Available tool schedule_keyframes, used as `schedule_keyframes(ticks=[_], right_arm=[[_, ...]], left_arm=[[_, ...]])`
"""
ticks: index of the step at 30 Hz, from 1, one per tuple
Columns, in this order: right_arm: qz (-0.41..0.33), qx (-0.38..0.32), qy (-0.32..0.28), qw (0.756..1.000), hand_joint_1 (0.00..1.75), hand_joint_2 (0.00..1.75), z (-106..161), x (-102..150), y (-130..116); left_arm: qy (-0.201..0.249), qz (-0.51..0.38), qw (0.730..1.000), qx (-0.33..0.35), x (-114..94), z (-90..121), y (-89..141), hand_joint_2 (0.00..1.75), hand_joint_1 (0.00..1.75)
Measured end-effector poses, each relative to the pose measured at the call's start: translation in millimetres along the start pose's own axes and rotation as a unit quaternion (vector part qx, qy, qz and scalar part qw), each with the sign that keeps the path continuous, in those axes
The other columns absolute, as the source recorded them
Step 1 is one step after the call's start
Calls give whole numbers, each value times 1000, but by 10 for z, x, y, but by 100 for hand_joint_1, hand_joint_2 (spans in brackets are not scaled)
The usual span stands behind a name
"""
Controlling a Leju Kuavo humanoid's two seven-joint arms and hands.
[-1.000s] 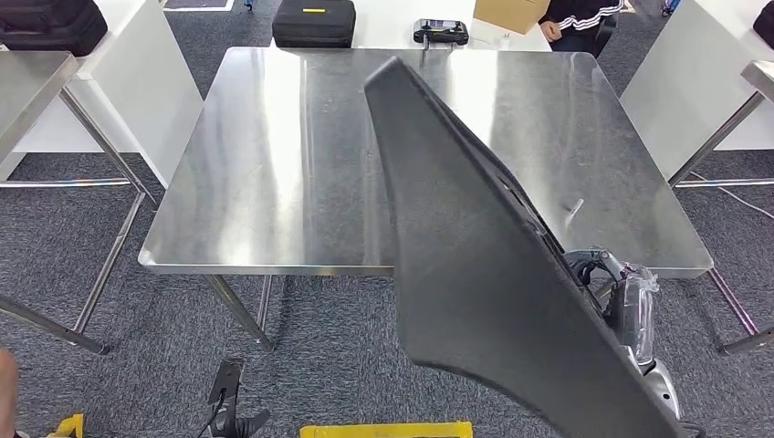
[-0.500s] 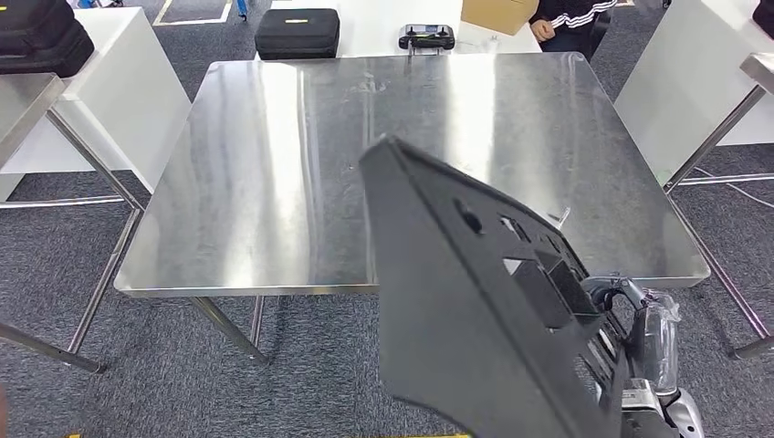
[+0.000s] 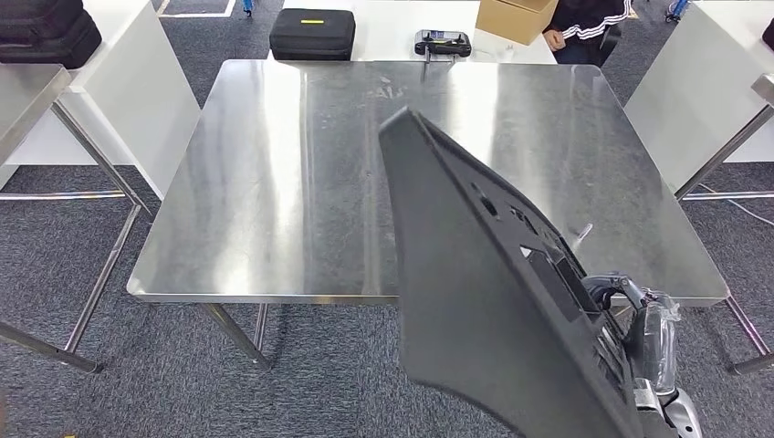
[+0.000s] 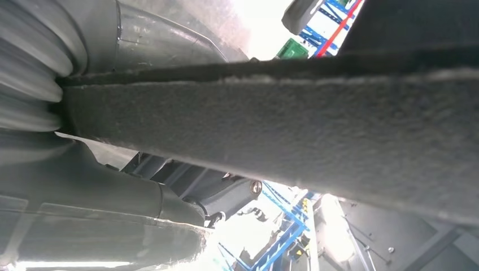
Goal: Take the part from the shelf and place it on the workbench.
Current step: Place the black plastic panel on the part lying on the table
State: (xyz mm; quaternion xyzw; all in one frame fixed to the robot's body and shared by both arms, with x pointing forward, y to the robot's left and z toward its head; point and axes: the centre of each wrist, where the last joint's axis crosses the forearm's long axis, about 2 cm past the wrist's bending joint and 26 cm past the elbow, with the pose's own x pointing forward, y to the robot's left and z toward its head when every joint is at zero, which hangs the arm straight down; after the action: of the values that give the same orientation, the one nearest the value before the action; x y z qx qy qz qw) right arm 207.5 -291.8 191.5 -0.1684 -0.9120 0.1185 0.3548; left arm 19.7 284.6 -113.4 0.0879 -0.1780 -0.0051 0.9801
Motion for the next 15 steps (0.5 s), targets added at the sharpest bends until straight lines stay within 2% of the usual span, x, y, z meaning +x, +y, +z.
schedule_keyframes(ticks=[15], right_arm=[[-5, 0, -5, 1000, 175, 175, -25, 28, 16]], left_arm=[[0, -3, 1000, 5, 3, 2, -12, 175, 0]])
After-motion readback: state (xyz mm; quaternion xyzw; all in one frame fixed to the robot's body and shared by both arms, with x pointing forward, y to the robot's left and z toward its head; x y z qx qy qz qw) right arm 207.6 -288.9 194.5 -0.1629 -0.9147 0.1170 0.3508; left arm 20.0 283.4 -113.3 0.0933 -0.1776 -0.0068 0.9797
